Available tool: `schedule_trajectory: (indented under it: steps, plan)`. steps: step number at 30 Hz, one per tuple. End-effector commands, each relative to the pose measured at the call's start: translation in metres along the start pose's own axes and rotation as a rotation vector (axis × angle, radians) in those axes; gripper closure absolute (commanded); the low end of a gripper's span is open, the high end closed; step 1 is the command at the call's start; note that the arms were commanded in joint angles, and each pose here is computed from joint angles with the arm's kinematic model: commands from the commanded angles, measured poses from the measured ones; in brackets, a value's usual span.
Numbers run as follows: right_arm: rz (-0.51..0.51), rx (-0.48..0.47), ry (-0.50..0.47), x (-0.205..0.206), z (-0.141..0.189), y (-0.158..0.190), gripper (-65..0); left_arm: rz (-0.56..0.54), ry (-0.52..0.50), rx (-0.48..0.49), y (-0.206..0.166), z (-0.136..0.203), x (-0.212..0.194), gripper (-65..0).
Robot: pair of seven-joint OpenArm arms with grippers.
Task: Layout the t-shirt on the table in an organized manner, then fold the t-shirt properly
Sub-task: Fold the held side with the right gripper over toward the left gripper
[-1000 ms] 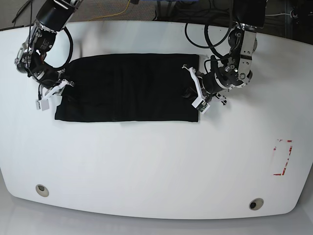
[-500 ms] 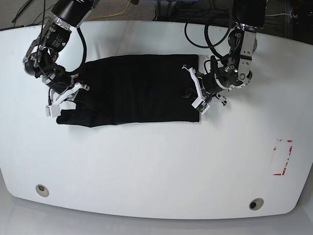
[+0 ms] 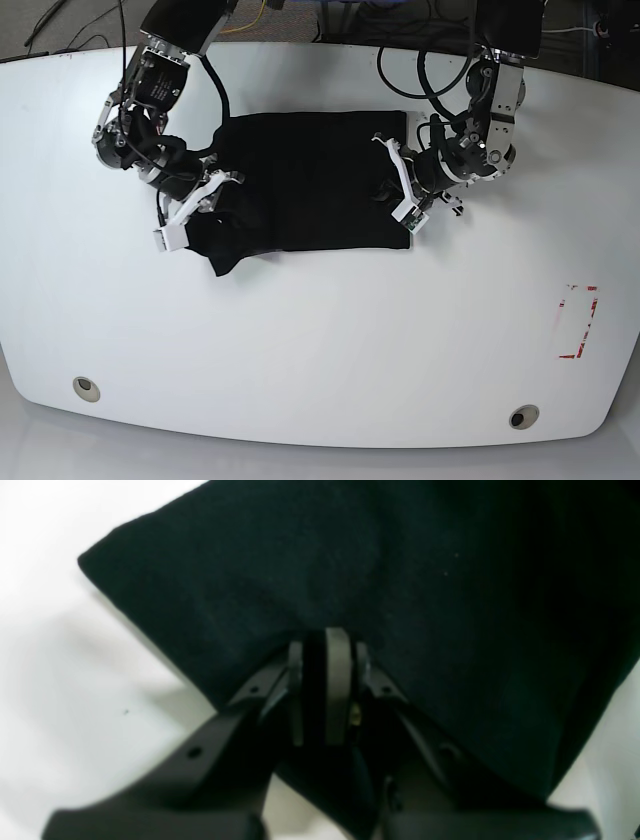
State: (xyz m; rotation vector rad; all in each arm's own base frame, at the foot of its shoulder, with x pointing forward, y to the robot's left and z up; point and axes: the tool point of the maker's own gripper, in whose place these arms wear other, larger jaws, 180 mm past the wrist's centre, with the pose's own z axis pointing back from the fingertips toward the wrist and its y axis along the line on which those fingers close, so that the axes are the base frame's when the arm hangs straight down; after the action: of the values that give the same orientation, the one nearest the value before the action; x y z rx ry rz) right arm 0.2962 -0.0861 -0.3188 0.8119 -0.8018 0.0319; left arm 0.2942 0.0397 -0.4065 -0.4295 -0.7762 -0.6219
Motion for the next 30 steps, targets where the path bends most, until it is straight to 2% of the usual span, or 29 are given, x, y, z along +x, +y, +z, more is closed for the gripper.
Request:
schedule_trajectory:
  steps: [1, 14, 24, 30]
  plan:
    - [0.032, 0.077, -0.051, 0.019, -0.011, 0.025, -2.4, -0.012, -0.045, 0.000, 0.002, 0.002, 0.015, -3.4]
    - [0.059, 0.224, 0.010, 0.003, -0.045, 0.080, -2.4, -0.011, -0.045, -0.001, 0.001, 0.002, 0.015, -3.4]
    - [0.126, 0.206, 0.097, -0.014, -0.058, 0.089, -2.6, -0.010, -0.046, -0.002, 0.001, 0.001, 0.015, -3.4]
    - [0.135, 0.209, 0.098, -0.014, -0.061, 0.091, -2.9, -0.010, -0.046, -0.002, 0.001, 0.001, 0.015, -3.4]
